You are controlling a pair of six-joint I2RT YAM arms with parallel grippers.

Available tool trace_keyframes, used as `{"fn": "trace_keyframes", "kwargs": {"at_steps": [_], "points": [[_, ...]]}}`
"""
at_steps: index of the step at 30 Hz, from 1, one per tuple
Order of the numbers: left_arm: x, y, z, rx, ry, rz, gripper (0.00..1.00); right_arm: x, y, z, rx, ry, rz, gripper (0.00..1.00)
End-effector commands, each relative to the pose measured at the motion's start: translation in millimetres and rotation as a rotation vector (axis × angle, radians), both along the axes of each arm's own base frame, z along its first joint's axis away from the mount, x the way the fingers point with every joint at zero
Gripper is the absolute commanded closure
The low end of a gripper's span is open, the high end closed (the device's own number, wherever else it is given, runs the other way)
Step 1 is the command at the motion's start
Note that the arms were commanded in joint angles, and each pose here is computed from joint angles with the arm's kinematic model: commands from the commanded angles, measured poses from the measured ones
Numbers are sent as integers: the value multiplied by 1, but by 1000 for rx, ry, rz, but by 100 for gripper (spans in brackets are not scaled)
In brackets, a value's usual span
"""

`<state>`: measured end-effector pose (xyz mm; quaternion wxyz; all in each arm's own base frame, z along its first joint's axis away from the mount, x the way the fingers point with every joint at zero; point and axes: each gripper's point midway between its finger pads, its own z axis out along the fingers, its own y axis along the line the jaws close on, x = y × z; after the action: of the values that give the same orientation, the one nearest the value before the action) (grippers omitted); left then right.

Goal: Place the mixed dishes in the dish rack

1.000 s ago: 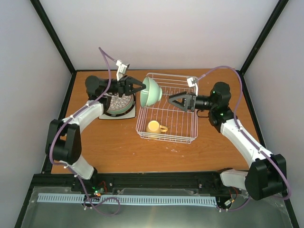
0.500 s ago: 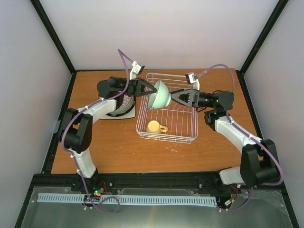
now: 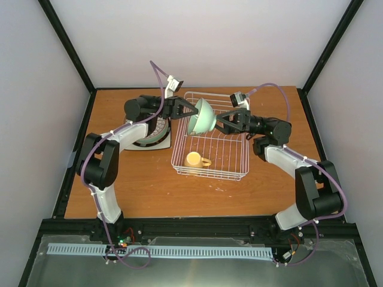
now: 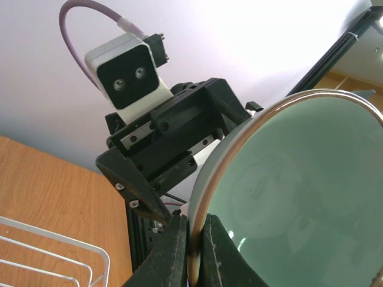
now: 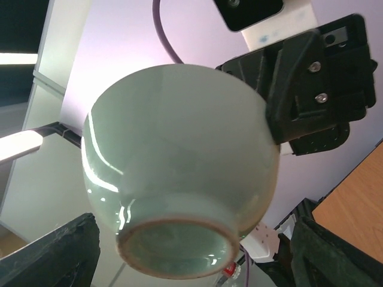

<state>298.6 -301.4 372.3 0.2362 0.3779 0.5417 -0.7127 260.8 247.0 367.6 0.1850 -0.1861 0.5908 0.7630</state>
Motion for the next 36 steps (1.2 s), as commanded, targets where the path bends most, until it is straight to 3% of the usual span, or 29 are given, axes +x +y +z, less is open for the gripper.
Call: {"fn": "trace_keyframes", "kwargs": {"at_steps": [1, 13, 24, 33, 34, 36], "points": [[-14, 7, 34, -167, -251, 29, 99, -28, -8, 28, 49, -188, 19, 15], [-4, 3, 27, -170, -229, 42, 99, -32, -8, 27, 45, -178, 29, 28], [5, 0, 22, -181, -208, 53, 99, -34, 3, 24, 45, -163, 66, 30], [6, -1, 17, -164, -200, 55, 99, -34, 6, 22, 47, -163, 71, 49], [5, -1, 17, -162, -202, 53, 99, -34, 6, 23, 50, -165, 68, 47], [3, -1, 14, -151, -206, 46, 99, -32, 6, 24, 50, -166, 69, 33]]}}
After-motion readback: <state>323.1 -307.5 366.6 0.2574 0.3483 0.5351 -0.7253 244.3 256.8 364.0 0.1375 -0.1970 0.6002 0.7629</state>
